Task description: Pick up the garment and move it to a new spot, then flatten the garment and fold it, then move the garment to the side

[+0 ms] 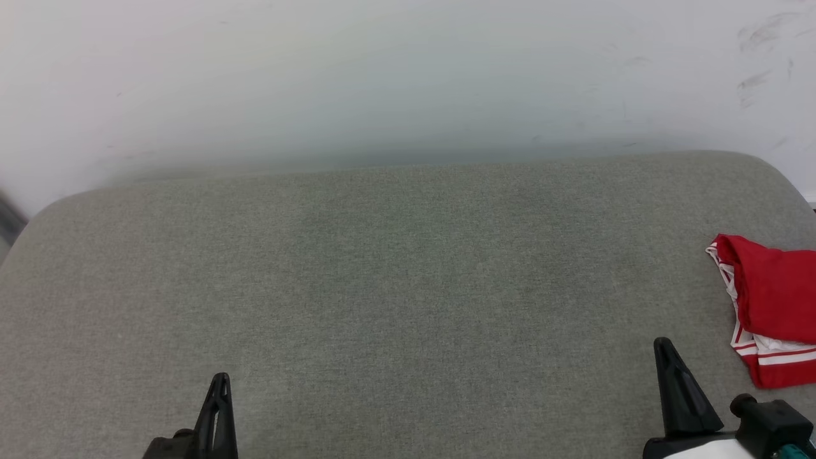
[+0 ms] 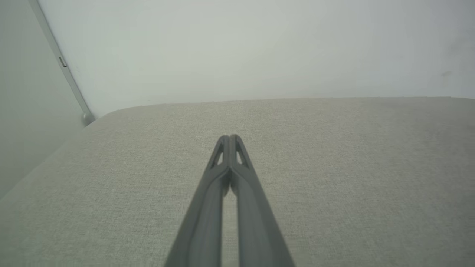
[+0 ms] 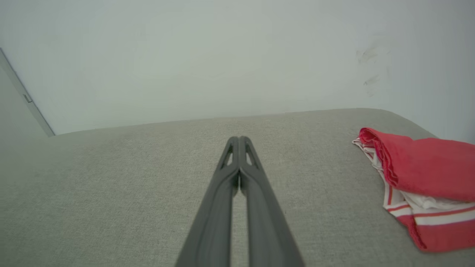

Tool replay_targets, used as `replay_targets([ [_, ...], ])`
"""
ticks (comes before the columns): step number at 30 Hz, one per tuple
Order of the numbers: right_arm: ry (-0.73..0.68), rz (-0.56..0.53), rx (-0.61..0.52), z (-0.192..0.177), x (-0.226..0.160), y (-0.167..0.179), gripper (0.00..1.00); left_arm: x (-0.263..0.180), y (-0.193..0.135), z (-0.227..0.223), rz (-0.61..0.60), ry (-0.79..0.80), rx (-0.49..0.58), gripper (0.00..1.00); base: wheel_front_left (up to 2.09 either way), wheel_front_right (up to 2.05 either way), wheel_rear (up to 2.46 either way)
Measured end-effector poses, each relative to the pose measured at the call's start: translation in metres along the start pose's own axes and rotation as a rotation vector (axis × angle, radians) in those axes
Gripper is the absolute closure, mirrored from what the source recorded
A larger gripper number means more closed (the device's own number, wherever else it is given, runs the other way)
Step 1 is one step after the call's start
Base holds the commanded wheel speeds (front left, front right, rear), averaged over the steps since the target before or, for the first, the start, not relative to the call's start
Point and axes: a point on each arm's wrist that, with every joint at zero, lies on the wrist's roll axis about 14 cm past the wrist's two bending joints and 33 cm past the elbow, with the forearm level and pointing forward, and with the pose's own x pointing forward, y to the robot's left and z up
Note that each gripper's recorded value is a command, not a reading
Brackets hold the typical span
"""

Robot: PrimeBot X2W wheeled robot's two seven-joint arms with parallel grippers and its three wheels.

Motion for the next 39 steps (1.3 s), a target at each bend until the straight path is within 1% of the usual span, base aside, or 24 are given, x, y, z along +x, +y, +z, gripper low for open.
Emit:
replay_targets([
  [8, 0.022, -0.043, 0.163, -0.006, 0.001, -0.007, 1.00, 0.003, 0.004, -0.010, 0.024, 0.057, -0.174, 1.00, 0.00, 0.00, 0.00],
  [18, 0.030, -0.080, 0.340, -0.008, 0.007, -0.013, 1.00, 0.011, 0.006, -0.017, 0.041, 0.100, -0.369, 1.00, 0.00, 0.00, 0.00],
  [39, 0.039, -0.130, 0.652, -0.010, 0.018, -0.022, 1.00, 0.025, 0.008, -0.023, 0.063, 0.151, -0.714, 1.00, 0.00, 0.00, 0.00],
])
